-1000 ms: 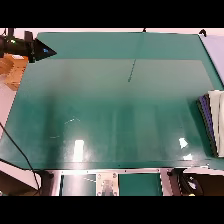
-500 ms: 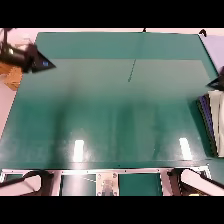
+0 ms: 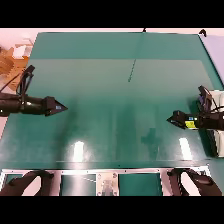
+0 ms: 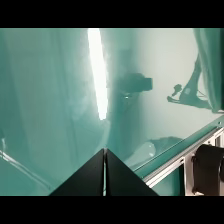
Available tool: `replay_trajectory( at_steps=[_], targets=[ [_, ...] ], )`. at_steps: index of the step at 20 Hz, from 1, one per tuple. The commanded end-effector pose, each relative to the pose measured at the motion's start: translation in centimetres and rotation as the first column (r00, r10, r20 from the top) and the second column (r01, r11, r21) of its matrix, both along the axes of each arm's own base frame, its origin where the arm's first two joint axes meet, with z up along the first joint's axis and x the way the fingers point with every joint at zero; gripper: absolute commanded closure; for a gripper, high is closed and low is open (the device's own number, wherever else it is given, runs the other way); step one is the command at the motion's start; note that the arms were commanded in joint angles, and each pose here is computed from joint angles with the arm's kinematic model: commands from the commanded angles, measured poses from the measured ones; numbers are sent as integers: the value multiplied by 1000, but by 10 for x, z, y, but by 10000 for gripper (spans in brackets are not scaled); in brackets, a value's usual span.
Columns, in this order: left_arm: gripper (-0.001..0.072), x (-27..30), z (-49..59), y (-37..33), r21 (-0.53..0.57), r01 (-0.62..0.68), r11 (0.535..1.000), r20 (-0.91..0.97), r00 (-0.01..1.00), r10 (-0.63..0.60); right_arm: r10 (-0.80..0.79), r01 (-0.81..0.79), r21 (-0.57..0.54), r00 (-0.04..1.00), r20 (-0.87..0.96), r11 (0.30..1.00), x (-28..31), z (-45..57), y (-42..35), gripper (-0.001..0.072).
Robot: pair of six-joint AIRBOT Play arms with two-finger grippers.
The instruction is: Fold the shirts.
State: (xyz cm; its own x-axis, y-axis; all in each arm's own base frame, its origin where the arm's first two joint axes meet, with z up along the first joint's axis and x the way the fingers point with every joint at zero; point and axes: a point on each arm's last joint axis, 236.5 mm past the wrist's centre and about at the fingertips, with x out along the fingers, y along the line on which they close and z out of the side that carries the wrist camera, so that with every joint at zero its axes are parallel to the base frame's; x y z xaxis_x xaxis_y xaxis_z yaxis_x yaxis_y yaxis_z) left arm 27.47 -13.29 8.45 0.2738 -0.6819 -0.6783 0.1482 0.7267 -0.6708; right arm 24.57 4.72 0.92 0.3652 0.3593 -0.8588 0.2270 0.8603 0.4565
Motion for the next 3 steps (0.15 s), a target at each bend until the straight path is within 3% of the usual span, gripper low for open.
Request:
replay_trajectory(
  at_steps=[1,3],
  targets=[
    [677,-8,-5,-2,-4,7,1000,-10,1000,-7,21,-20,18,1000,-21,1000,-12,-8,9,675],
    [678,-8,-4,-3,-6,7,1000,-10,1000,-7,21,-20,18,1000,-21,1000,-12,-8,9,675]
  ],
)
